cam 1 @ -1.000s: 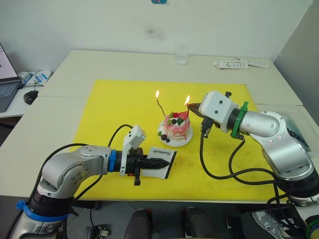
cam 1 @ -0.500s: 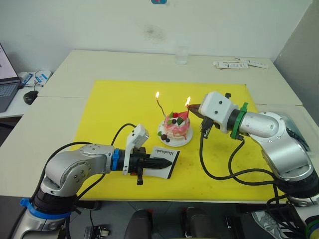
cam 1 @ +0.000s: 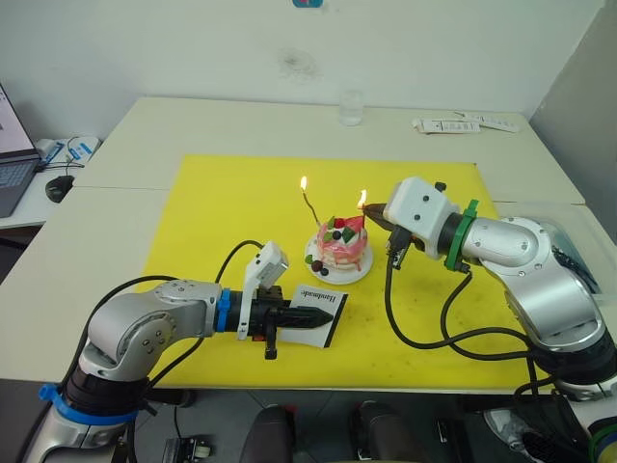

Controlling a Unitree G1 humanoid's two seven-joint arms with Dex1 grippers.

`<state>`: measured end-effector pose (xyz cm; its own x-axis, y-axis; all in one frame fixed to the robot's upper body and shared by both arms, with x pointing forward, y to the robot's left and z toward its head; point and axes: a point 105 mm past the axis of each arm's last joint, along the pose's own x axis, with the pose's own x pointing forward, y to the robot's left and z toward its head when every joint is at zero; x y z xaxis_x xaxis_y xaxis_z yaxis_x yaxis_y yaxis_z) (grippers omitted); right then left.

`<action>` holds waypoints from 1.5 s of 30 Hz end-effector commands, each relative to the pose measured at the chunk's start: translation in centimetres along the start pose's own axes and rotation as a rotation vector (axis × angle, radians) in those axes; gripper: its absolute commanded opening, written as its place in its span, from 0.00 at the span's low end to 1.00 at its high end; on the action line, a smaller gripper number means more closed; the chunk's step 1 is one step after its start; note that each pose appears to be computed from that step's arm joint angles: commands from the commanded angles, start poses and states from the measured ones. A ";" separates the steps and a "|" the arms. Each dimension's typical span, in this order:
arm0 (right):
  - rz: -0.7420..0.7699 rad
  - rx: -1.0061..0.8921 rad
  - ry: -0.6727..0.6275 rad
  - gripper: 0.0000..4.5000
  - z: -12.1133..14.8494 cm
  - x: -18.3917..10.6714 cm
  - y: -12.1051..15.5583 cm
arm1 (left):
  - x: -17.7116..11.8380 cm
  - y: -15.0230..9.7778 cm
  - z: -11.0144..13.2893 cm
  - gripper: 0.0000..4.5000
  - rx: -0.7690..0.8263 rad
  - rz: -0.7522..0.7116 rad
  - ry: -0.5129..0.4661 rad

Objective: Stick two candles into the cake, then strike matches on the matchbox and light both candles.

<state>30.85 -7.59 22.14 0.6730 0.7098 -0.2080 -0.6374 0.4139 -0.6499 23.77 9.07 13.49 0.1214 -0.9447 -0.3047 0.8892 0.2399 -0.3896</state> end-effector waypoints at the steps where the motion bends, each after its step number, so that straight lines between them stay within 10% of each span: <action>1: 0.003 0.026 -0.059 0.00 1.6 -1.7 -0.3 | -0.1 -0.7 0.6 0.00 0.034 -0.017 -0.020; 10: -0.043 0.151 0.095 0.00 -0.9 -6.5 -1.2 | 0.6 -1.5 0.5 0.00 -0.009 -0.074 -0.022; 25: -0.707 0.367 0.583 0.00 -14.6 -19.0 -8.0 | 2.7 -2.2 0.0 0.00 -0.051 -0.125 -0.044; 32: -0.869 0.551 0.652 0.00 -19.1 -20.5 -8.4 | 3.5 -2.1 -1.0 0.00 -0.079 -0.098 -0.050; 45: -0.932 0.468 0.528 0.94 -17.4 -19.9 -10.5 | 4.0 -0.8 -1.1 0.00 -0.108 -0.006 -0.073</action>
<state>30.86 -36.23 17.38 0.9284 -0.2695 -0.2557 0.1652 0.9160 -0.3655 22.88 5.49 10.99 0.1374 -0.9554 -0.2614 0.8262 0.2561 -0.5018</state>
